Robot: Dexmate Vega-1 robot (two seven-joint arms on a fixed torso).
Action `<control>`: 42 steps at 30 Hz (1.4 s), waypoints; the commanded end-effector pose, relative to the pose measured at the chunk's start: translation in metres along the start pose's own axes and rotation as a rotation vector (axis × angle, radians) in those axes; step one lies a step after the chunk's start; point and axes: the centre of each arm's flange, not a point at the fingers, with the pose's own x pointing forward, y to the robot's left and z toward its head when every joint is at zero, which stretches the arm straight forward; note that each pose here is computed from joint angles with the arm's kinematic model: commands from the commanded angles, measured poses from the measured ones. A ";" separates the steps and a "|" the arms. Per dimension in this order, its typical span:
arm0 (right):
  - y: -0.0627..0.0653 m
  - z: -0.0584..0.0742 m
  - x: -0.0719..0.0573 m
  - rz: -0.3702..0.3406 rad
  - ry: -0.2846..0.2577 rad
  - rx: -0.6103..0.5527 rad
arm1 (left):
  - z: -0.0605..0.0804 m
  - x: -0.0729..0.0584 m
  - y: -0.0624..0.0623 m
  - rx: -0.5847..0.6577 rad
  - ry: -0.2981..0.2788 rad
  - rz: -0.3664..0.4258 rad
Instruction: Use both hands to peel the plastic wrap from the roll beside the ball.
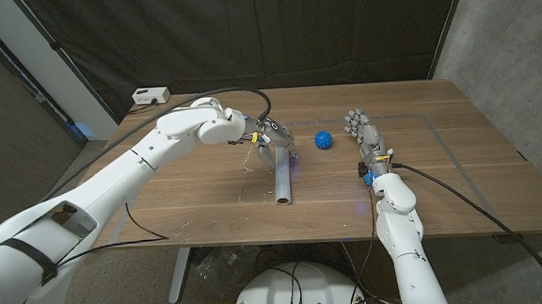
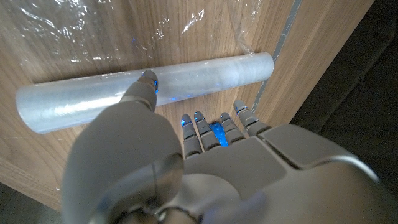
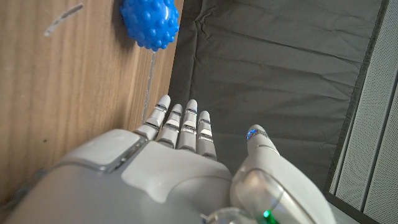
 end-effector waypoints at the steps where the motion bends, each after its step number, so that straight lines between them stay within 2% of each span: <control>1: -0.001 -0.002 -0.001 -0.004 0.005 0.005 | 0.006 0.009 -0.011 0.036 -0.002 -0.008; 11: -0.001 -0.003 0.001 -0.002 0.009 0.006 | 0.009 0.011 -0.017 0.053 0.005 -0.003; 20: 0.000 -0.003 0.006 0.002 0.011 0.003 | 0.008 0.013 -0.028 0.025 0.001 -0.017; 32: 0.002 0.000 0.009 0.001 0.020 -0.010 | -0.004 0.021 -0.040 -0.100 -0.053 -0.025; 42: 0.004 0.000 0.009 -0.006 0.025 -0.015 | -0.007 0.028 -0.043 -0.128 -0.083 -0.025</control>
